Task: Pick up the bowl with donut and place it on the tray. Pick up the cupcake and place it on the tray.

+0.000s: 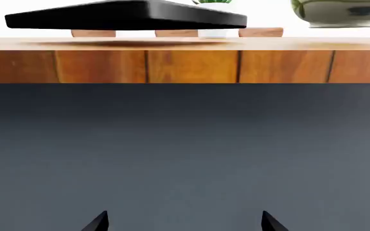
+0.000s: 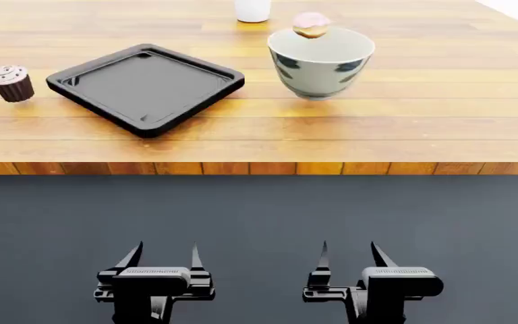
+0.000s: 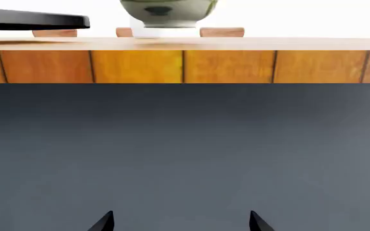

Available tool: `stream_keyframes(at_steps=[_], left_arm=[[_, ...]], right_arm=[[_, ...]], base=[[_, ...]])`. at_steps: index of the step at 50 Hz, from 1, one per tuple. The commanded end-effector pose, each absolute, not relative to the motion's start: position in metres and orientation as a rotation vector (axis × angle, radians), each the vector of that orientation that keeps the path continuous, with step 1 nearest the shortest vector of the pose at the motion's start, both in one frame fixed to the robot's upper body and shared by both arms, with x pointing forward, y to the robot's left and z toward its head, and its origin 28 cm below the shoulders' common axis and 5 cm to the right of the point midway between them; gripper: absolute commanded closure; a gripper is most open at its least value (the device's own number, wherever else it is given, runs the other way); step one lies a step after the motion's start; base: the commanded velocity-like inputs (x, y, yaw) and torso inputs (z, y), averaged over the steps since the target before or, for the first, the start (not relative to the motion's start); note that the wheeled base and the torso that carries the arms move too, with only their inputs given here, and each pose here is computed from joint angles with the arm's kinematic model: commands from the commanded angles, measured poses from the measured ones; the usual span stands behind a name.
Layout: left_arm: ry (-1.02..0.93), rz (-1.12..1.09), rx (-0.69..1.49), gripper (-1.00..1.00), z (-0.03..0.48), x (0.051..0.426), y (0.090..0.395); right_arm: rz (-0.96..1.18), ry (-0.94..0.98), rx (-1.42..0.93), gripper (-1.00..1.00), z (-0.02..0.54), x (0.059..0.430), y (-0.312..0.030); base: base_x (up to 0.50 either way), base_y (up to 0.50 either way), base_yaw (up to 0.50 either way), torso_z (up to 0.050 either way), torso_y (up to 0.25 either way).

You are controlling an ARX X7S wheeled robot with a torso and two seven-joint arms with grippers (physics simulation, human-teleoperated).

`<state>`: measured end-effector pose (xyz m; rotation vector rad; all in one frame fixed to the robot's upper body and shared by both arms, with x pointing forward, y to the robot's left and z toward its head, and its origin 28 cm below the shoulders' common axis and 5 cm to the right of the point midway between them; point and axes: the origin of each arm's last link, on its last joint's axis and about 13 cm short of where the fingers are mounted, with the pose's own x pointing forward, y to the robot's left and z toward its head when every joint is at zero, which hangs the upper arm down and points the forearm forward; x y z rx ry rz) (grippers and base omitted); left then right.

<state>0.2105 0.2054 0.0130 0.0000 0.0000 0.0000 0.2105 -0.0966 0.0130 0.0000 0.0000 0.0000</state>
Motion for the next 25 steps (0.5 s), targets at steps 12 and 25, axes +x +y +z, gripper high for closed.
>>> stream_keyframes(at_steps=[12, 25], left_arm=[[0.002, 0.007, 0.001, -1.00, 0.0133, 0.2111, 0.2061], [-0.001, 0.010, 0.002, -1.00, 0.0127, 0.2117, 0.2068]], right_arm=[[0.002, 0.002, 0.030, -1.00, 0.0142, 0.2116, -0.0983], [0.011, -0.001, 0.024, -1.00, 0.0147, 0.2111, -0.0977]], base=[[0.00, 0.00, 0.00, 0.000, 0.000], [0.00, 0.47, 0.00, 0.000, 0.000]])
